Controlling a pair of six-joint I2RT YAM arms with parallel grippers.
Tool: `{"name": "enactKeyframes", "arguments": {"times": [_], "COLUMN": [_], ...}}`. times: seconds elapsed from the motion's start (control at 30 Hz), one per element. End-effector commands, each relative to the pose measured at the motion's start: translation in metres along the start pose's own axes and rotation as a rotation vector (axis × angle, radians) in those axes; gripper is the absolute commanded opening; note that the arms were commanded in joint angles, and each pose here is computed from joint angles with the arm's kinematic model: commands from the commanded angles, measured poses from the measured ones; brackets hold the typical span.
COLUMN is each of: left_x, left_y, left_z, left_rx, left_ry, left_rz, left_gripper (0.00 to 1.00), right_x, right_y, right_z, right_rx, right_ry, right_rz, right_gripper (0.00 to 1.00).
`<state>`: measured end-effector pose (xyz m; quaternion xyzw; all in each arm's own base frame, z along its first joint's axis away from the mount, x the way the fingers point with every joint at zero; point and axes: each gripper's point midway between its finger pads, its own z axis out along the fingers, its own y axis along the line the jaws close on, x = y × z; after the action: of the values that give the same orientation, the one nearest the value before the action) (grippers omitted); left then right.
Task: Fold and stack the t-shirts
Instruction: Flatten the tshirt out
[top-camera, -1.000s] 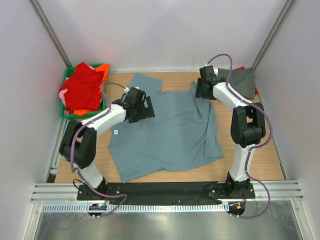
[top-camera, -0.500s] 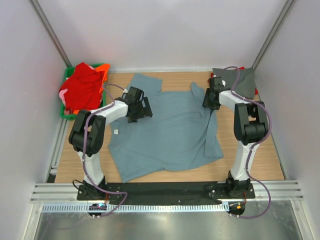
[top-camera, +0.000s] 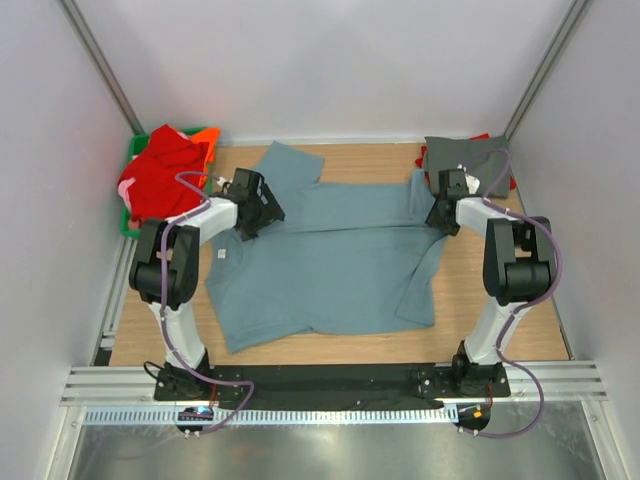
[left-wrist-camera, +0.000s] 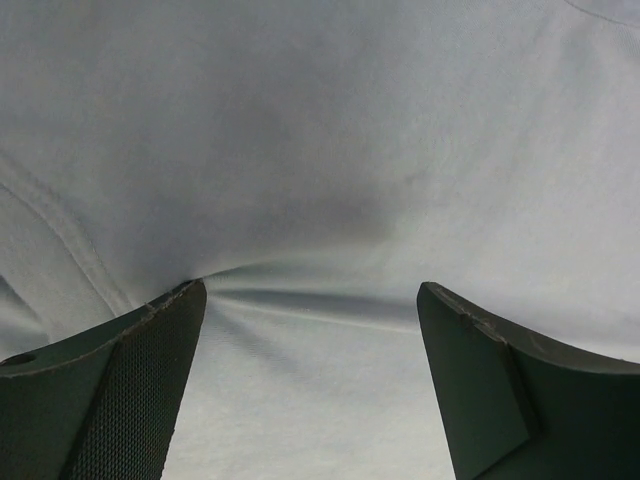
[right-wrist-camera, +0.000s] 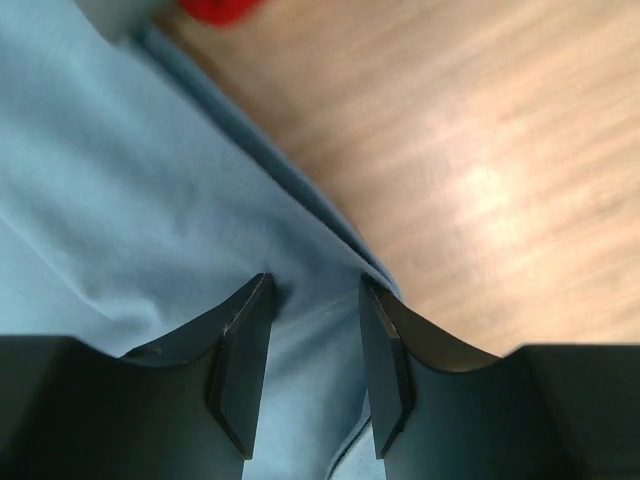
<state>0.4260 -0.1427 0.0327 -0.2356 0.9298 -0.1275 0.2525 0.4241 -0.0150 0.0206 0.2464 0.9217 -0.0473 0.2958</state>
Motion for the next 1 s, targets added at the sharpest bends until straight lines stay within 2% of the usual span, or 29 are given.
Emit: {"name": "enactKeyframes", "arguments": {"times": [0.0, 0.1, 0.2, 0.37, 0.47, 0.6, 0.73, 0.83, 0.97], "left_x": [0.032, 0.039, 0.035, 0.018, 0.017, 0.017, 0.030, 0.045, 0.049], "left_y": [0.078, 0.067, 0.043, -0.007, -0.016, -0.006, 0.012, 0.017, 0.016], "left_z": [-0.001, -0.012, -0.033, -0.089, -0.126, -0.159, -0.148, -0.125, -0.099], "left_rx": [-0.269, -0.248, -0.203, -0.132, -0.114, -0.092, -0.116, -0.136, -0.145], "left_ry": [0.070, 0.065, 0.021, -0.080, -0.119, -0.175, -0.147, -0.082, -0.075], "left_rz": [-0.056, -0.027, 0.023, 0.163, 0.235, 0.268, 0.303, 0.303, 0.294], "left_gripper": [0.90, 0.91, 0.94, 0.98, 1.00, 1.00, 1.00, 1.00, 1.00], "right_x": [0.056, 0.050, 0.034, 0.008, 0.003, 0.003, 0.003, -0.002, -0.011], "right_y": [-0.034, -0.032, -0.027, -0.004, 0.021, 0.058, 0.090, 0.103, 0.119], "right_z": [-0.010, -0.021, -0.037, -0.078, -0.103, -0.121, -0.111, -0.086, -0.047], "right_rx": [0.098, 0.080, 0.050, -0.013, -0.096, -0.192, -0.252, -0.231, -0.182], "right_ry": [0.151, 0.145, 0.122, 0.055, 0.034, 0.011, 0.046, 0.064, 0.090], "right_rz": [0.020, 0.022, 0.019, -0.023, -0.053, -0.094, -0.115, -0.136, -0.190], "right_gripper": [0.46, 0.48, 0.57, 0.61, 0.64, 0.68, 0.69, 0.70, 0.70]}}
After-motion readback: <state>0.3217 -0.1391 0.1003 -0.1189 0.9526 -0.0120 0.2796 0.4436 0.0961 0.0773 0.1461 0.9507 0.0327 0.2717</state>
